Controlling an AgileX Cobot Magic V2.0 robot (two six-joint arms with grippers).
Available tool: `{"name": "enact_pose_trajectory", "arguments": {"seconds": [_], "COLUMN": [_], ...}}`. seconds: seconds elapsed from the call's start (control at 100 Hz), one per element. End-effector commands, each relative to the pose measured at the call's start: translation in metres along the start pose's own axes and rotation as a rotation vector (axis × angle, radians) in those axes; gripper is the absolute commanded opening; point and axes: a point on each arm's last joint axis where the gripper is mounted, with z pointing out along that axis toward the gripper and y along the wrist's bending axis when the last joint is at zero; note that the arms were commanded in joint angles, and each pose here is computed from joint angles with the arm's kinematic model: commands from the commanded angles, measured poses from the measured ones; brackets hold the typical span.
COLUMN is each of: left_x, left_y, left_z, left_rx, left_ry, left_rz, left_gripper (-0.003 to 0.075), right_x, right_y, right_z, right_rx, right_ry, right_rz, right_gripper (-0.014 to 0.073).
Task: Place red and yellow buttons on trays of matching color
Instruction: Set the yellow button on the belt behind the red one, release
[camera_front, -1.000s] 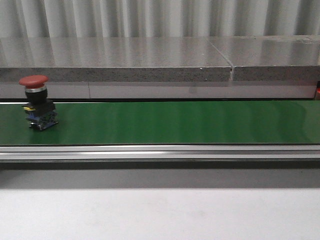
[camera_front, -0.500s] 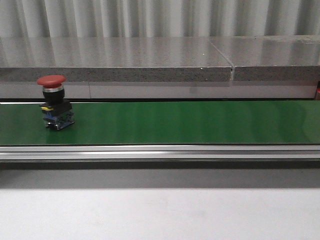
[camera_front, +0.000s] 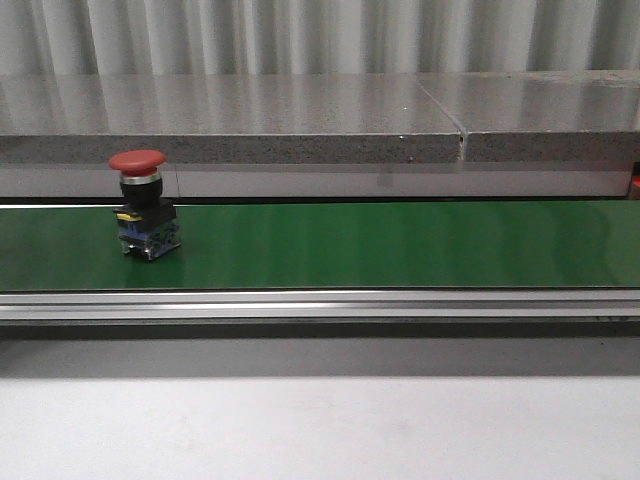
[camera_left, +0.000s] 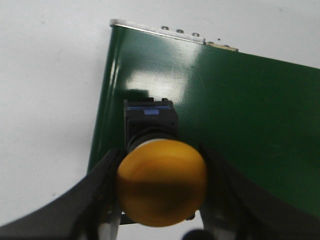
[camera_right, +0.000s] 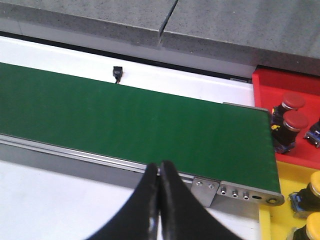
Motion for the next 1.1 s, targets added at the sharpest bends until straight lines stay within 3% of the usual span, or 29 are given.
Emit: {"name": "enact_pose_trajectory", "arguments": {"seconds": [0.0, 0.81, 0.91, 1.09], "left_x": [0.001, 0.01, 0.009, 0.009], "left_y": [-0.012, -0.012, -0.012, -0.012], "left_z": [-0.015, 0.015, 0.015, 0.015], "left_rx": [0.026, 0.02, 0.02, 0.02], "left_ry": [-0.096, 0.034, 0.034, 0.028], "left_rz": [0.024, 0.023, 0.023, 0.023], "left_gripper": [0.0093, 0.01, 0.0173, 0.0486], "right_x": [-0.013, -0.013, -0.013, -0.013], "right_y": [-0.001, -0.001, -0.001, -0.001], "right_z": [-0.003, -0.003, -0.003, -0.003], "right_rx": [0.011, 0.011, 0.011, 0.011], "right_ry": [-0.084, -0.084, -0.084, -0.084], "right_rz": [-0.001, -0.001, -0.001, -0.001], "right_gripper": [-0.0018, -0.0018, -0.0018, -0.0018]}}
